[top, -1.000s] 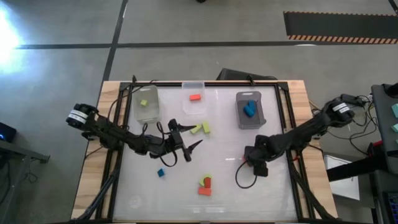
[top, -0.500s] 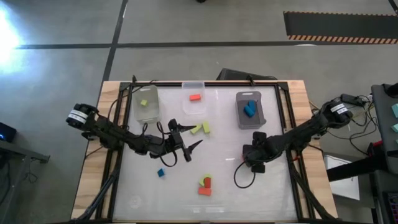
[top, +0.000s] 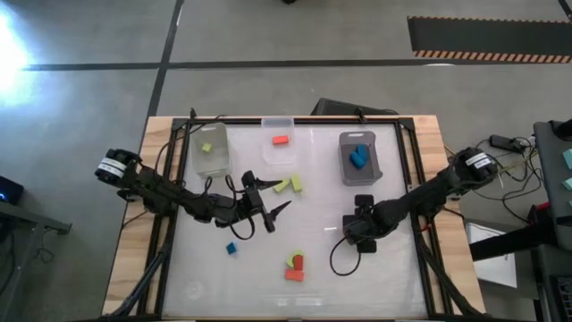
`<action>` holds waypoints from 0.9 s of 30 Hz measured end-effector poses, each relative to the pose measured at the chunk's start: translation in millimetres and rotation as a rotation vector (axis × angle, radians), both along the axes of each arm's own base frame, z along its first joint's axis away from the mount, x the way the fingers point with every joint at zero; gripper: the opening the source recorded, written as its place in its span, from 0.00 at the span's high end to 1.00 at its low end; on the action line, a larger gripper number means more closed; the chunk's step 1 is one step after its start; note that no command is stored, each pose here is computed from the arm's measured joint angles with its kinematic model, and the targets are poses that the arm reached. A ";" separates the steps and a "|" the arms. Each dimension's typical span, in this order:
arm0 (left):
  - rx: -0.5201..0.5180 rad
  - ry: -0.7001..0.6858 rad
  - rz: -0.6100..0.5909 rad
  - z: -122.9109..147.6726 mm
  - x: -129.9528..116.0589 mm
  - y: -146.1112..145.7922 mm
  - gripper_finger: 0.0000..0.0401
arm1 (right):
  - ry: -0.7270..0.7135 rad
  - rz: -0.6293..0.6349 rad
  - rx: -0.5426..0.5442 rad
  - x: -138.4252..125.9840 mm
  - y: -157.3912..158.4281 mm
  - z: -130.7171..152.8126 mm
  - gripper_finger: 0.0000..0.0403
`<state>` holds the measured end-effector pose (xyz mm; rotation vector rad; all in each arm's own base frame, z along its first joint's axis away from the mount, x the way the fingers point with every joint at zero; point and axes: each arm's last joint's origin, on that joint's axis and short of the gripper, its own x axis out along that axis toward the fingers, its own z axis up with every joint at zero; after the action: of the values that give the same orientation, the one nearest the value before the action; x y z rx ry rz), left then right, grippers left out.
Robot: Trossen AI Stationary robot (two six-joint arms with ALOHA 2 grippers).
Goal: Sort & place blocks by color
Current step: Put the orange block into the transparent bin
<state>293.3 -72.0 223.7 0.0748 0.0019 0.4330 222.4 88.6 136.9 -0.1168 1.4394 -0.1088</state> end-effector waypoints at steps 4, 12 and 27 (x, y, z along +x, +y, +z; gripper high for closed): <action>0.009 0.007 -0.022 -0.3 0.2 -0.7 0.27 | -0.001 -0.005 0.000 0.3 0.1 -0.6 0.71; 0.000 -0.005 -0.084 2.3 2.0 -3.0 0.27 | -0.241 -0.023 -0.001 6.4 -1.2 24.3 0.71; -0.033 -0.060 -0.211 12.6 6.6 -7.9 0.27 | -1.271 0.011 0.066 53.2 -10.7 68.0 0.71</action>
<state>300.0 -80.0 236.2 0.0294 -0.0578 0.2237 275.5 78.0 204.9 0.0126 0.1723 -0.0948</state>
